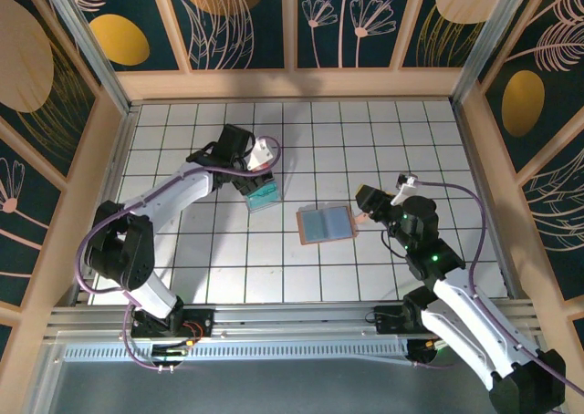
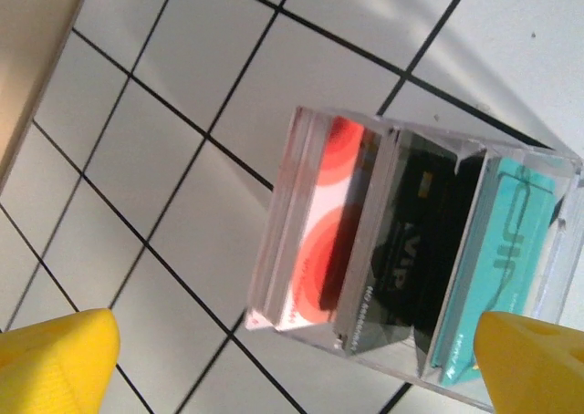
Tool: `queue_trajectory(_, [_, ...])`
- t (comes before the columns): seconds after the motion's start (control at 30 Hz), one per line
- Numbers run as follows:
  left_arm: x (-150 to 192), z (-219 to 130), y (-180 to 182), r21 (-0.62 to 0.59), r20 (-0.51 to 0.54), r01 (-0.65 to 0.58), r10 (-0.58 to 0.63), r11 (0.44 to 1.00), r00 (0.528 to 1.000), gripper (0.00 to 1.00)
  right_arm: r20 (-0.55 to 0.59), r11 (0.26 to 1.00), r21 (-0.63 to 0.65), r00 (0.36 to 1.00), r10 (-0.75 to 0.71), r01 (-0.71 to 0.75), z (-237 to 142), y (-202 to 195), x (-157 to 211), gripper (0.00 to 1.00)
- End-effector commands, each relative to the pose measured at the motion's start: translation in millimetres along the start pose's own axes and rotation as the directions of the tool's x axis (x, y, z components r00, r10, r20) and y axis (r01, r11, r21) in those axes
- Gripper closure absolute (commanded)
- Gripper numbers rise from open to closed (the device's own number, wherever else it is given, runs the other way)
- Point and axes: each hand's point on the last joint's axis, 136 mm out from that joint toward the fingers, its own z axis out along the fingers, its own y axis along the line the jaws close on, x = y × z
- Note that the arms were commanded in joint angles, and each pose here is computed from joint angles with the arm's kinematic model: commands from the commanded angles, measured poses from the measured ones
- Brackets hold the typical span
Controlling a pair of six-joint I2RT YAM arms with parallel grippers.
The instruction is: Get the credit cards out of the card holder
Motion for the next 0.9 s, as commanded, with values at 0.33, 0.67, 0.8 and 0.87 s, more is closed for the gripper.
queue_trajectory(0.33, [32.8,20.4,-0.4,-0.101,-0.084,0.093,-0.102,0.991,0.991,0.01,0.01,0.999,-0.035,1.0,0.022,-0.022,-1.9,11.9,-7.9,0.45])
queue_trajectory(0.67, [24.0,28.8,9.9,-0.138,-0.079,0.125,-0.136,0.983,0.987,0.01,0.009,0.999,-0.031,1.0,0.016,-0.016,-2.0,11.6,-7.8,0.45])
queue_trajectory(0.8, [20.8,27.6,14.6,-0.155,-0.074,0.139,-0.152,0.978,0.986,0.01,0.007,0.999,-0.031,1.0,0.013,-0.013,-1.9,11.2,-7.0,0.45])
queue_trajectory(0.87, [19.2,27.1,15.6,-0.158,-0.069,0.143,-0.156,0.977,0.985,0.01,0.005,1.0,-0.028,1.0,0.013,-0.013,-1.7,10.4,-6.5,0.46])
